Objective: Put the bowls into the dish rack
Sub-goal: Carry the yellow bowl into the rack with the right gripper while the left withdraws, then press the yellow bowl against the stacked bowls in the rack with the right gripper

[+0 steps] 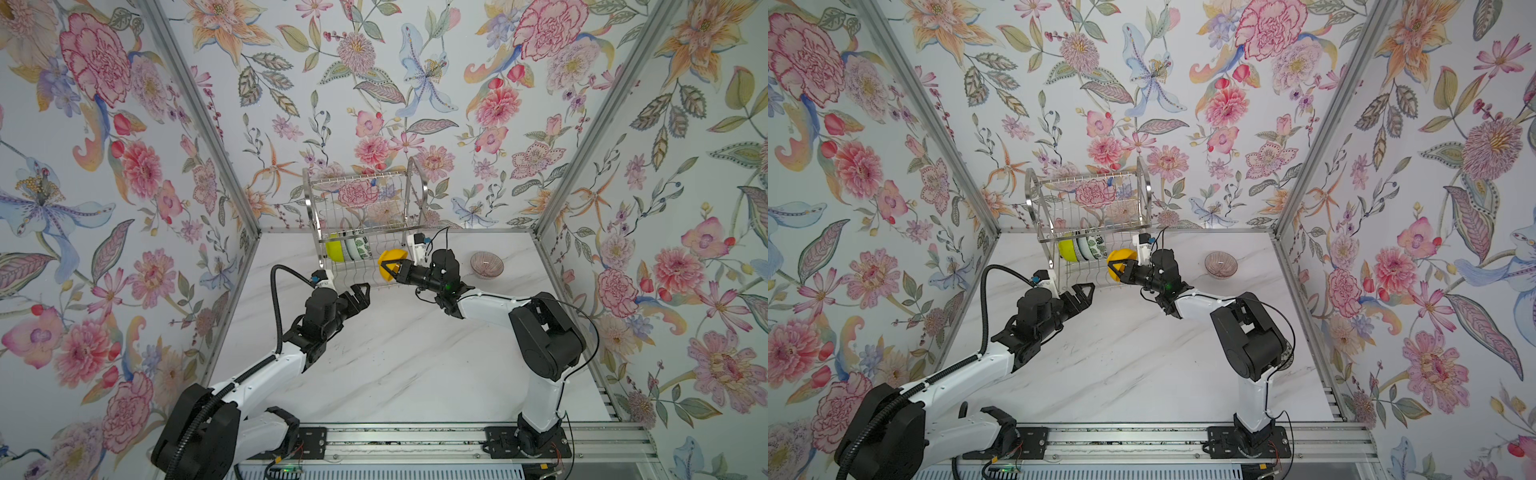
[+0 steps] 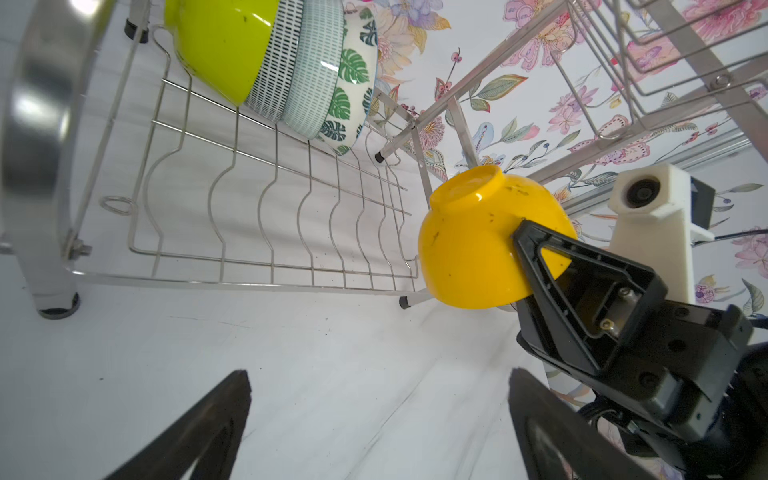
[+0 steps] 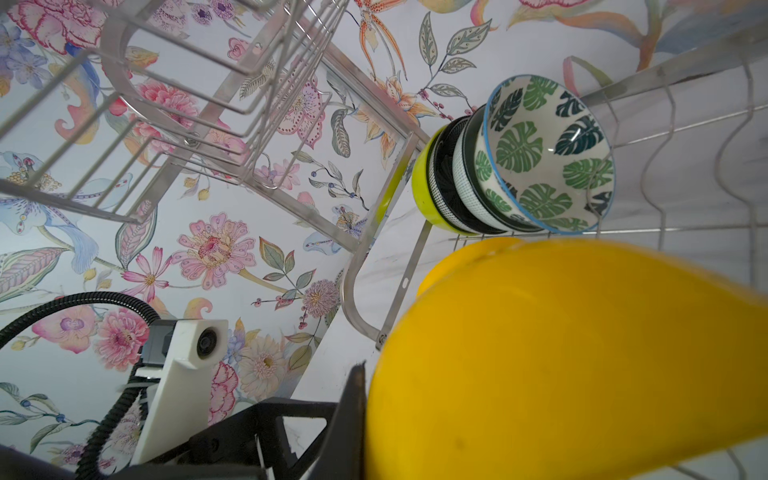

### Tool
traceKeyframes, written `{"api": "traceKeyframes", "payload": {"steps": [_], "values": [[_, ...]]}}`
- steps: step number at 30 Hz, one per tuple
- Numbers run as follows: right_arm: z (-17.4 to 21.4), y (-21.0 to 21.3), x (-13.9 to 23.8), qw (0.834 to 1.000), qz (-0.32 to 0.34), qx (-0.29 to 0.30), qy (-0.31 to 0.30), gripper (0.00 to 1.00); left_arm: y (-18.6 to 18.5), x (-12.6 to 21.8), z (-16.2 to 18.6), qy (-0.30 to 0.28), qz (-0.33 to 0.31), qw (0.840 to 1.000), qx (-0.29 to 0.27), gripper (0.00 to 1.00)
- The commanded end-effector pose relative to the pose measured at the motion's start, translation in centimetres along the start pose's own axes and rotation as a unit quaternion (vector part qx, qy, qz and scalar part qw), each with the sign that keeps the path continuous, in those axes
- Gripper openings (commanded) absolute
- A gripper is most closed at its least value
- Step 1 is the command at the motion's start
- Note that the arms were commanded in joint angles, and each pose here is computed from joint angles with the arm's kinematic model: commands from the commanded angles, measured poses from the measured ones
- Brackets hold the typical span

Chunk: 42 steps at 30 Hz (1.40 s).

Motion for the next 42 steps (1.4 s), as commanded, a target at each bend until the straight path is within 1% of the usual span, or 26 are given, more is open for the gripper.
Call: {"api": "traceKeyframes", "payload": {"steps": [1,5,12,23,29,34,42], "values": [[-1.1,1.1,-1.4,0.999,-0.019,0.038,-0.026,0.0,0.6,0.6,-0.4,0.008,0.001,1.0,-0.006,0.99],[-0.3,1.2,-3.1,0.999,-0.03,0.037,-0.015,0.0,1.5,1.3,-1.0,0.009,-0.007,1.0,-0.005,0.99],[1.3,2.0,-6.1,0.998,-0.054,0.037,0.01,0.0,3.7,2.9,-2.4,0.0,-0.025,1.0,0.018,0.99],[3.2,2.9,-10.2,0.995,-0.085,0.029,0.045,0.0,7.9,4.7,-3.5,-0.005,-0.043,0.995,0.085,0.99],[4.3,3.3,-12.2,0.993,-0.098,0.023,0.056,0.0,8.9,5.7,-3.4,-0.012,-0.041,0.994,0.101,0.99],[5.0,3.1,-13.5,0.992,-0.103,0.02,0.063,0.0,9.8,6.3,-2.9,-0.006,-0.043,0.993,0.114,0.99],[6.2,2.7,-15.1,0.99,-0.113,0.013,0.078,0.0,10.4,7.0,-3.0,-0.01,-0.049,0.992,0.117,0.99]]}}
Point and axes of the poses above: each gripper's point midway between its finger pads, its own x axis back along the fingers, its own y axis along the line the jaws close on, z = x × y, the point moved 10 cm from there along x, back along the fingers, and after that the axes turned 12 degrees about x, right-handed, at the moved point
